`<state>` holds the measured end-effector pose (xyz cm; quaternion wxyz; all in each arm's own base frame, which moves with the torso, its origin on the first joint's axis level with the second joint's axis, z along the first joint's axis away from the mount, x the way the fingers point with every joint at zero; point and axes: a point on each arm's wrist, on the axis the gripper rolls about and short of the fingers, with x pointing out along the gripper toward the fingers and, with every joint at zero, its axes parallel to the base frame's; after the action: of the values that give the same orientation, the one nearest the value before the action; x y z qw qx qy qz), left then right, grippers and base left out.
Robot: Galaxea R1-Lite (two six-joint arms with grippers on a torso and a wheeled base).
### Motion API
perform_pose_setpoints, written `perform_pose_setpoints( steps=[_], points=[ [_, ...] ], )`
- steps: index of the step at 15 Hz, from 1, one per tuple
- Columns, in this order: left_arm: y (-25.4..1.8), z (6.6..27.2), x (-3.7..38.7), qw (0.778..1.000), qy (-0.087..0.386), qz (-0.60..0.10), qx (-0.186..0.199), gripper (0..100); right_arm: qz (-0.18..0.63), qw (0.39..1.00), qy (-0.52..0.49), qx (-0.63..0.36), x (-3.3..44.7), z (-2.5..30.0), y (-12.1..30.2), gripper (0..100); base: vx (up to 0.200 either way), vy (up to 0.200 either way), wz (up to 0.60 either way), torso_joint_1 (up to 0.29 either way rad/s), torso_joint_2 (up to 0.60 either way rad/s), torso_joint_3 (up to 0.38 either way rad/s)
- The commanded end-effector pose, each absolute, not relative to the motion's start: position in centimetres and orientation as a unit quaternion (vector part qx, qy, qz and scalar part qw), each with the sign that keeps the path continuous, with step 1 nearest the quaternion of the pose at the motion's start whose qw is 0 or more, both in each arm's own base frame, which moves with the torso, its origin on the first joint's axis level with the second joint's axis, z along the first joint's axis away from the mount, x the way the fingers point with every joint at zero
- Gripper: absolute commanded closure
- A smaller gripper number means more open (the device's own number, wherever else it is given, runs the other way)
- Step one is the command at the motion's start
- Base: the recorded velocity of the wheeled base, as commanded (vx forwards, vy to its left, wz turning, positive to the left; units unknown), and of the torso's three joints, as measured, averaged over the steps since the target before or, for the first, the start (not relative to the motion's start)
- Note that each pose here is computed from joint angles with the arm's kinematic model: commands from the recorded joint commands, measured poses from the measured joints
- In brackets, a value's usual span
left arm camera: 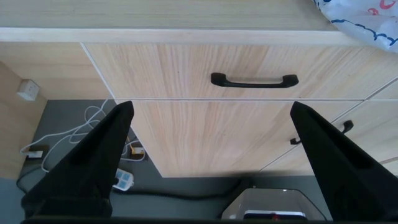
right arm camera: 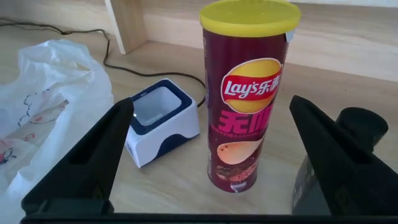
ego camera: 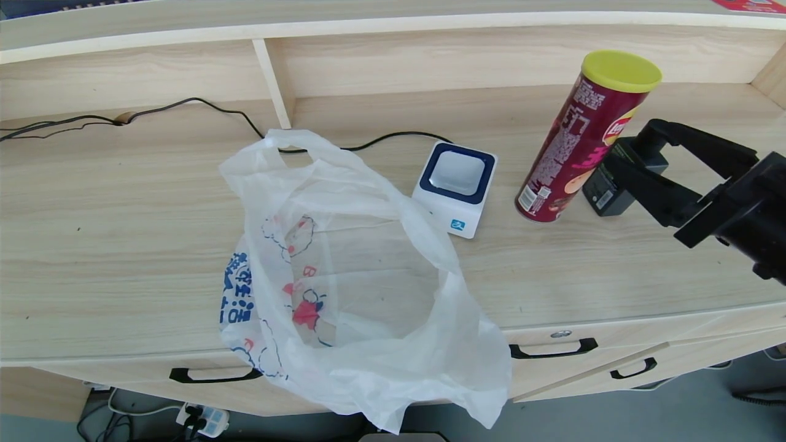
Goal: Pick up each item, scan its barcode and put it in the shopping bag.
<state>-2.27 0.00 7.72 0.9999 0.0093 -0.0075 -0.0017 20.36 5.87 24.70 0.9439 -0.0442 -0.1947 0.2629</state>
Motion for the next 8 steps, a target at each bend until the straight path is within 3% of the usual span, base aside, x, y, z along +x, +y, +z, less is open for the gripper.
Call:
perform_pose_setpoints(
  steps=[1, 8],
  points=[
    [0.0, 7.7, -2.3, 1.000, -0.008, -0.001, 0.009, 0, 0.270, 0.944, -0.182, -0.043, 23.3, 22.9, 6.9, 0, 0.000, 0.000, 0.00, 0.000, 0.00, 0.000],
    [0.0, 7.7, -2.3, 1.000, -0.008, -0.001, 0.009, 0, 0.253, 0.946, -0.200, -0.043, 25.0, 23.3, 7.2, 0, 0.000, 0.000, 0.00, 0.000, 0.00, 0.000]
  ],
)
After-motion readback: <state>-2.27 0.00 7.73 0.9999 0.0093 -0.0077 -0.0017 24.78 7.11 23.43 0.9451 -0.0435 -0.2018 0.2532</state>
